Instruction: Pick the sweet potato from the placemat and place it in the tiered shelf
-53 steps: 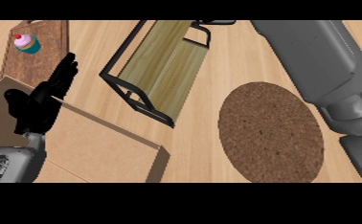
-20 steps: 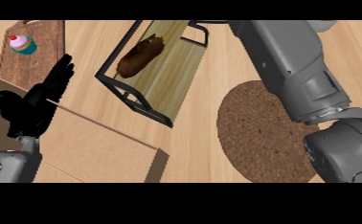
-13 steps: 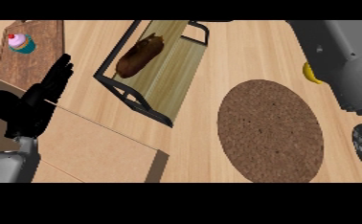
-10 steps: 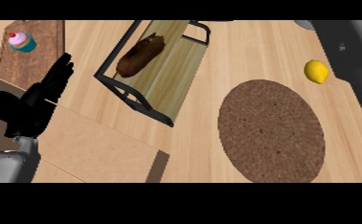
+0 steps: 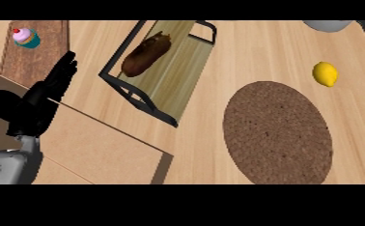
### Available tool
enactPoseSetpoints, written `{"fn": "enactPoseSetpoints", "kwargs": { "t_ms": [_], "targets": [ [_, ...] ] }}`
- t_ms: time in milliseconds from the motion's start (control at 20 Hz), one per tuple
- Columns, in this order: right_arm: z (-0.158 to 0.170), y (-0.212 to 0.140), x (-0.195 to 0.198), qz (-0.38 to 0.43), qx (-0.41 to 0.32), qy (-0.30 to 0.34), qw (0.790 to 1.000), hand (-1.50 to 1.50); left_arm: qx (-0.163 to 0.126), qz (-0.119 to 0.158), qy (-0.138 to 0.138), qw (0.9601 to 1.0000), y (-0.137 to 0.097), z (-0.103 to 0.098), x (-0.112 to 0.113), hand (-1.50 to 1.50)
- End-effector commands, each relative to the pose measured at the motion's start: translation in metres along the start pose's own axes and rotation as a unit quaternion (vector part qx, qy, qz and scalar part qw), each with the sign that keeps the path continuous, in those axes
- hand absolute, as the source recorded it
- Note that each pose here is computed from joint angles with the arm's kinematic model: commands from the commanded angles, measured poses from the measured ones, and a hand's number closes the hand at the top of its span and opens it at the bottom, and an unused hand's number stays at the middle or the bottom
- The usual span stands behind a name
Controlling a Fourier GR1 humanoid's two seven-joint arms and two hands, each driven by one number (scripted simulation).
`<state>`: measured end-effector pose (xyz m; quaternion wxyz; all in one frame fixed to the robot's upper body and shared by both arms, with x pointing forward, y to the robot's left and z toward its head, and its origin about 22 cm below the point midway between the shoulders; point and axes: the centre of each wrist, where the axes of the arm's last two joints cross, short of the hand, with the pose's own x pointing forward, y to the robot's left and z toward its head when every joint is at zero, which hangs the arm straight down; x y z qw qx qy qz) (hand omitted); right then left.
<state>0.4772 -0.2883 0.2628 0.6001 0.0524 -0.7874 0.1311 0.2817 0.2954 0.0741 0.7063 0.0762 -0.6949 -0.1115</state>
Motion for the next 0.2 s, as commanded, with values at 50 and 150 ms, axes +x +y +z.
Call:
{"fn": "enactPoseSetpoints", "kwargs": {
  "t_ms": [50, 150],
  "targets": [
    [0.016, -0.026, -0.006, 0.025, 0.021, 0.001, 0.999, -1.50, -0.079, -0.002, 0.056, 0.9953, -0.044, 0.014, -0.035, 0.00],
    [0.019, -0.034, -0.003, 0.034, 0.020, 0.007, 0.999, -1.50, -0.076, -0.001, 0.056, 0.9956, -0.036, 0.011, -0.038, 0.00]
  ]
}}
